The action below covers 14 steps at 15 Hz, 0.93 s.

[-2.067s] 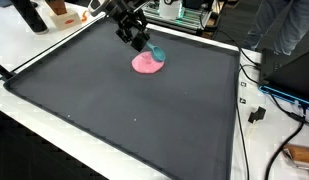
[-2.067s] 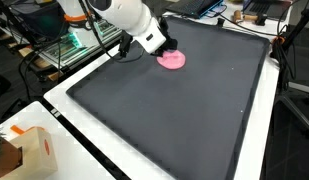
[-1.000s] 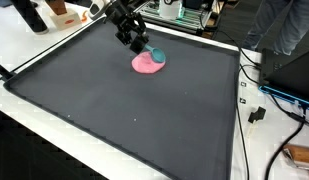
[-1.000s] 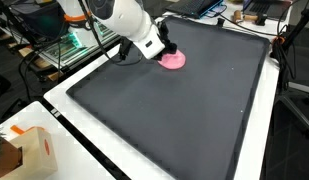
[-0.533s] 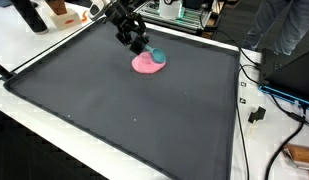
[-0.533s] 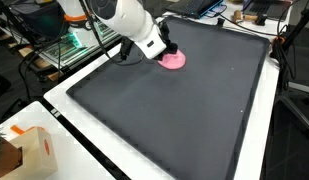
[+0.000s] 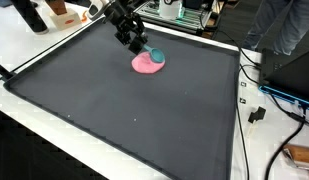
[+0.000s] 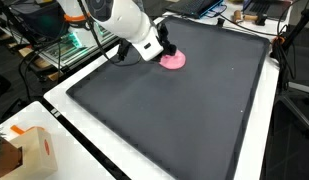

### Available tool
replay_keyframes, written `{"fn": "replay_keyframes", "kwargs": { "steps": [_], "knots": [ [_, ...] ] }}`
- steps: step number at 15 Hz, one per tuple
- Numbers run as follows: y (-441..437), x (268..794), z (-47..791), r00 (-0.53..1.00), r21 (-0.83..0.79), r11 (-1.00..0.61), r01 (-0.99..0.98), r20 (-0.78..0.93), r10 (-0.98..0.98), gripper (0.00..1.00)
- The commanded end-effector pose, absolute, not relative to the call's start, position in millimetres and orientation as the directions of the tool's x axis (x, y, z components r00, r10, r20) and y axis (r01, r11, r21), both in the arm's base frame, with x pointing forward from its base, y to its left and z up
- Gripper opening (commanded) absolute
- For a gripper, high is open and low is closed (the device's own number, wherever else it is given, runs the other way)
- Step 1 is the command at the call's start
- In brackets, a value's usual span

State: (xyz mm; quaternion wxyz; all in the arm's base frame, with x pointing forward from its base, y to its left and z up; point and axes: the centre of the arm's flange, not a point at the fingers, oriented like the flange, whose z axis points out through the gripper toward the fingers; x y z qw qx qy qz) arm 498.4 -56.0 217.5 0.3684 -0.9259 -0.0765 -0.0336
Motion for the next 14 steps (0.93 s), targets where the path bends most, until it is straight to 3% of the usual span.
{"fn": "replay_keyframes", "kwargs": {
  "steps": [1,14],
  "knots": [
    [-51.6,505.5,196.7,0.984,-0.641,-0.747,0.175,0.091,0.153,0.29],
    [-52.8,509.3,221.3,0.982,-0.654,-0.737,0.173,0.056,0.181,0.29]
  ]
}}
